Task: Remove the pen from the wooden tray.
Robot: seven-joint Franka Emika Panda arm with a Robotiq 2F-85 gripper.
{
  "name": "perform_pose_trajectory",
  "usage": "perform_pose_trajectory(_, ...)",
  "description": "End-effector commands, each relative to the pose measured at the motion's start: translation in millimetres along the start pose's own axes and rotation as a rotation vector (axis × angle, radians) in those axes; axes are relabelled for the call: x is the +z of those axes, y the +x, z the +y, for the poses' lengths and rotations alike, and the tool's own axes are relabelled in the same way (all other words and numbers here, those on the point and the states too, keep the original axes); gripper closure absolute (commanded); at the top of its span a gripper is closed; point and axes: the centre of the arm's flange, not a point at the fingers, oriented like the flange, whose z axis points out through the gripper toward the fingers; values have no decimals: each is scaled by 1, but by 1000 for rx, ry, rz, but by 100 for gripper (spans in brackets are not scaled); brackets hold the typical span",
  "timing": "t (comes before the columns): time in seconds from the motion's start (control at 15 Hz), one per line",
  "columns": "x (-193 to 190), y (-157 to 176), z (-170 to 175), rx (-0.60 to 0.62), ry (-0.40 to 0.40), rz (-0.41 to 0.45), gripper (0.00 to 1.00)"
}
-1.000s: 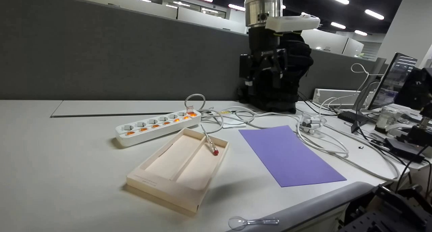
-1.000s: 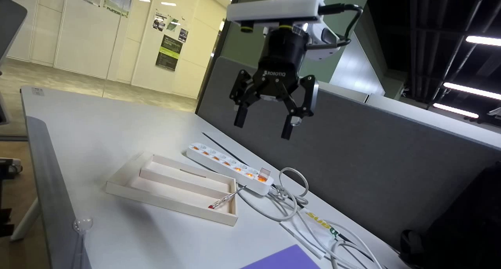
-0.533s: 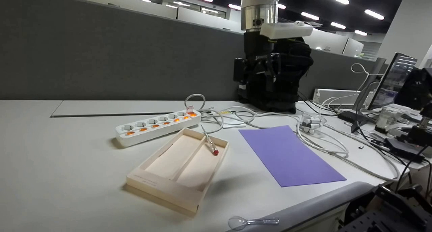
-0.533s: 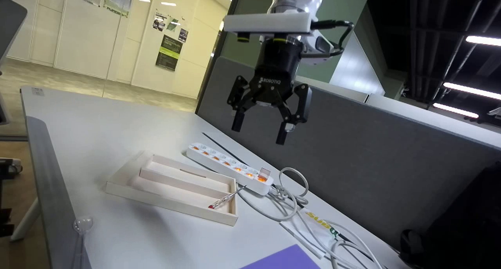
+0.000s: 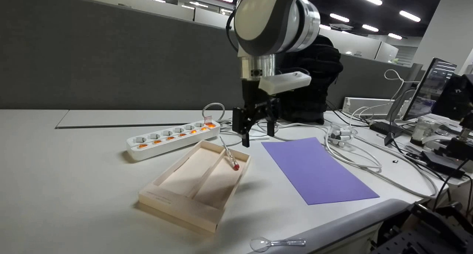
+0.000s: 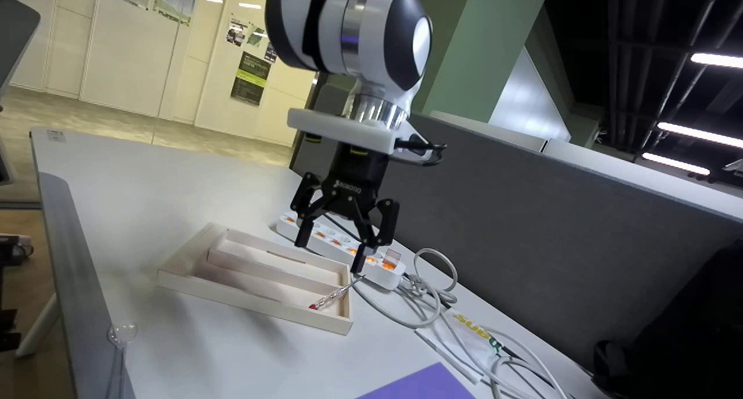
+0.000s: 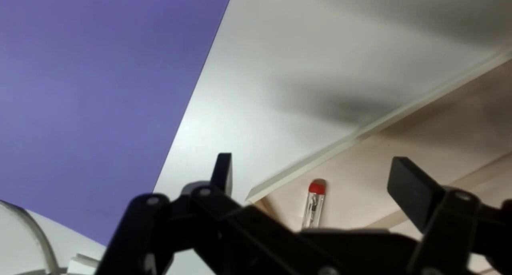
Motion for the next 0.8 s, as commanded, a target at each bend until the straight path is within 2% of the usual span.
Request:
perform_pose_trajectory(0.0,26,24,-11,-32,5,-19,0)
perform_pose_trajectory(0.27,42,41,-6,-9,10,-33,0)
perform_pose_trajectory(0.73,49,64,-10,-91,27,68,0)
